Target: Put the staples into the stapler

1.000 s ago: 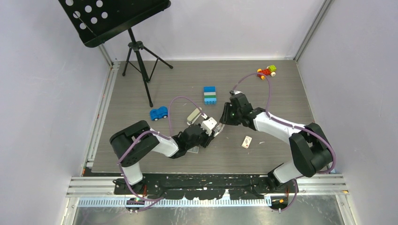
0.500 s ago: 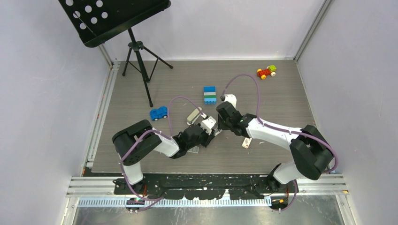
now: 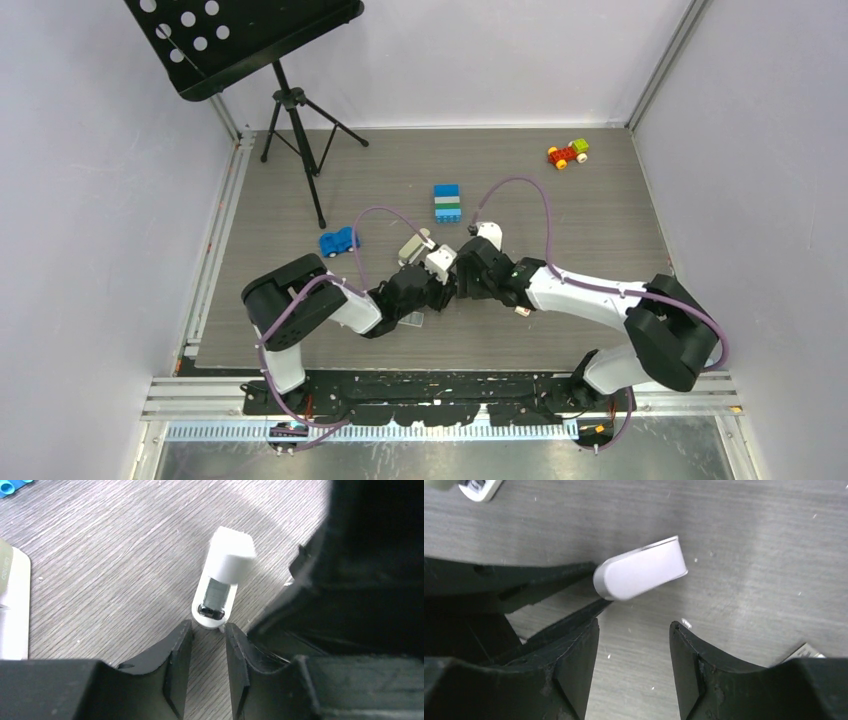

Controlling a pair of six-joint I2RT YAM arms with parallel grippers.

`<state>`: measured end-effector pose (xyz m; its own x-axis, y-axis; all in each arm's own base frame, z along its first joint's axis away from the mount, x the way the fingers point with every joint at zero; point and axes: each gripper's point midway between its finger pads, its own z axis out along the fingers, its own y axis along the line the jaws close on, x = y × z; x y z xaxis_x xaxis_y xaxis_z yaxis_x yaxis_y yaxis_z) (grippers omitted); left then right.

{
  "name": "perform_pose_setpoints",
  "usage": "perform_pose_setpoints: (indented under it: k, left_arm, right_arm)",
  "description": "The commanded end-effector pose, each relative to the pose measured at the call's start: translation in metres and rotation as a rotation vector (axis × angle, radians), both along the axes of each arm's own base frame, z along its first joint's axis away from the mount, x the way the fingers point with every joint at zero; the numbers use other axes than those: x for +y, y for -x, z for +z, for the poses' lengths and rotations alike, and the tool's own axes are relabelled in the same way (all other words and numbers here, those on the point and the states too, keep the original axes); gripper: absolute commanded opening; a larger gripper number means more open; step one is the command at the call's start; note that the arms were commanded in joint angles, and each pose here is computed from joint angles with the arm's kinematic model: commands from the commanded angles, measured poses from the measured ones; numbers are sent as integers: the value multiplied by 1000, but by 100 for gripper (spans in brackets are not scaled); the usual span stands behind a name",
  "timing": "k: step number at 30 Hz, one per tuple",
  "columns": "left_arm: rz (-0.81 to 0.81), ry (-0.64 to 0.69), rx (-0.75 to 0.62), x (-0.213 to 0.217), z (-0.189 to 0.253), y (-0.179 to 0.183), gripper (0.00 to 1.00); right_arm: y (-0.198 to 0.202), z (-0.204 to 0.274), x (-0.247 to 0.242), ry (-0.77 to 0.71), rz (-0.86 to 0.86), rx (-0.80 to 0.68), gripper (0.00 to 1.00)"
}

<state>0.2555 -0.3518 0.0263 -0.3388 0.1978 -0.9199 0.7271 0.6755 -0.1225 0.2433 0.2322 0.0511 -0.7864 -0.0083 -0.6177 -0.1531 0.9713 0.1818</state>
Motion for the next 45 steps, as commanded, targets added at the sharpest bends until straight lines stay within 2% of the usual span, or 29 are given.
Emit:
perform_pose_setpoints:
  k: [1,10,18,29,35,45]
  left_arm:
    - [-9,17,41,3,-4,10,36]
    - [-6,20,67,13,17,19,54]
    - [14,-84,127,32,29,28,72]
    - [158,-236,174,100,66,47,86]
    - [186,-238,158,121,82,55,87]
    - [184,-236,179,124,80,60,87]
  right_arm:
    - [11,26,24,-153,29,-8,61]
    - [14,46,2,-157,-23,-72,67]
    - [-6,64,-9,-104,-59,-146,70]
    - [-40,55,-10,-4,-91,-139,56]
    - [-40,25,-1,36,-58,-68,42]
    - [-34,-9,-2,77,-54,4,39]
